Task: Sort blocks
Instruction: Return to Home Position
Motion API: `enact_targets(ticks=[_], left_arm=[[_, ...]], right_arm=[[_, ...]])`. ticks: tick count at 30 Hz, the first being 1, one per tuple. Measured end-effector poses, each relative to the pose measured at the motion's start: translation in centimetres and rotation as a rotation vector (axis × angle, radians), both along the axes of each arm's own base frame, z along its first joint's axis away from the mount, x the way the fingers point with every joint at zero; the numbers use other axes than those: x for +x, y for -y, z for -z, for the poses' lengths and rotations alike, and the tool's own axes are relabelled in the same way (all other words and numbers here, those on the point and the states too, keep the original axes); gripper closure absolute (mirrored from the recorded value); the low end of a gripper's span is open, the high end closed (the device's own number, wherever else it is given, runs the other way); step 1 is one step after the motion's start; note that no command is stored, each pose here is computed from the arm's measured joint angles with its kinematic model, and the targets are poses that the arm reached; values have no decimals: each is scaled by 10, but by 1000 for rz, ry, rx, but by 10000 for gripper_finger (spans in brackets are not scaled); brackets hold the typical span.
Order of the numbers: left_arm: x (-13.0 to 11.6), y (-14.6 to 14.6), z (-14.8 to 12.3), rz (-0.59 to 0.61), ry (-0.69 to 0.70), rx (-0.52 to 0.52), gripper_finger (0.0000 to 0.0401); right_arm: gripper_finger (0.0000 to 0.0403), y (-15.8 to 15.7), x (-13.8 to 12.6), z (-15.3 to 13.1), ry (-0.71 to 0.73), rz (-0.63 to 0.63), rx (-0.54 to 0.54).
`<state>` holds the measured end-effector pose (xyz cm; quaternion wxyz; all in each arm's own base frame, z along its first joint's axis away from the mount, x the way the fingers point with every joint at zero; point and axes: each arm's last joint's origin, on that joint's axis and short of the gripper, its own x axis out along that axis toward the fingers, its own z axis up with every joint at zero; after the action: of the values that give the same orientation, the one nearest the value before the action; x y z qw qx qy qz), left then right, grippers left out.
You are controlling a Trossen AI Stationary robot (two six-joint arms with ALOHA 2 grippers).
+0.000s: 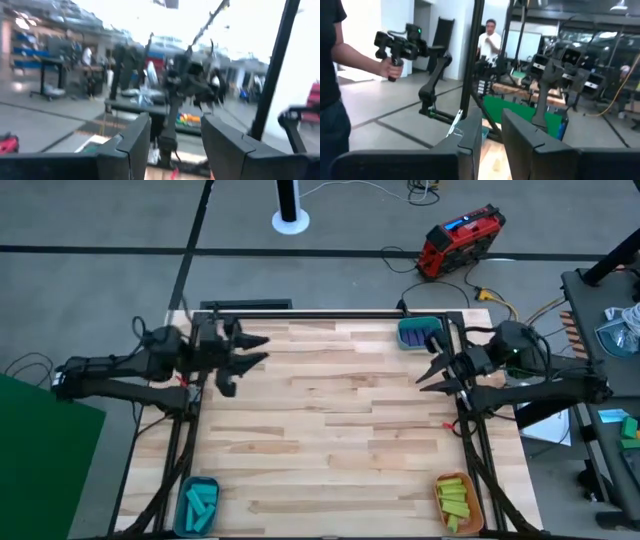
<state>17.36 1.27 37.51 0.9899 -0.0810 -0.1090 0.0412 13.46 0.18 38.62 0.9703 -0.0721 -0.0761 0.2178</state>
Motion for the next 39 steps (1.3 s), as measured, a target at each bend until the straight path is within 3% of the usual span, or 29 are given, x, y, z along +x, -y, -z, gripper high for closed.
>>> enact_targets(ticks=[4,10,18,22,30,36,39], left_arm=[[-20,1,22,-11,83,-7,247],[-49,1,51,-53,138,-55,247],[-104,4,70,-78,319,-29,247],[-120,5,82,-81,366,-20,247],[-102,5,117,-63,227,0,247],[-85,4,170,-52,211,-2,247],[-83,3,172,-78,107,-16,247]], right_arm=[[343,-2,-29,8,97,26,27],[340,-4,-48,26,147,39,49],[324,-6,-78,44,240,33,52],[318,-7,-86,59,250,36,73],[312,-6,-89,91,293,79,105],[328,-2,-58,144,267,97,109],[335,-2,-50,173,310,96,104]])
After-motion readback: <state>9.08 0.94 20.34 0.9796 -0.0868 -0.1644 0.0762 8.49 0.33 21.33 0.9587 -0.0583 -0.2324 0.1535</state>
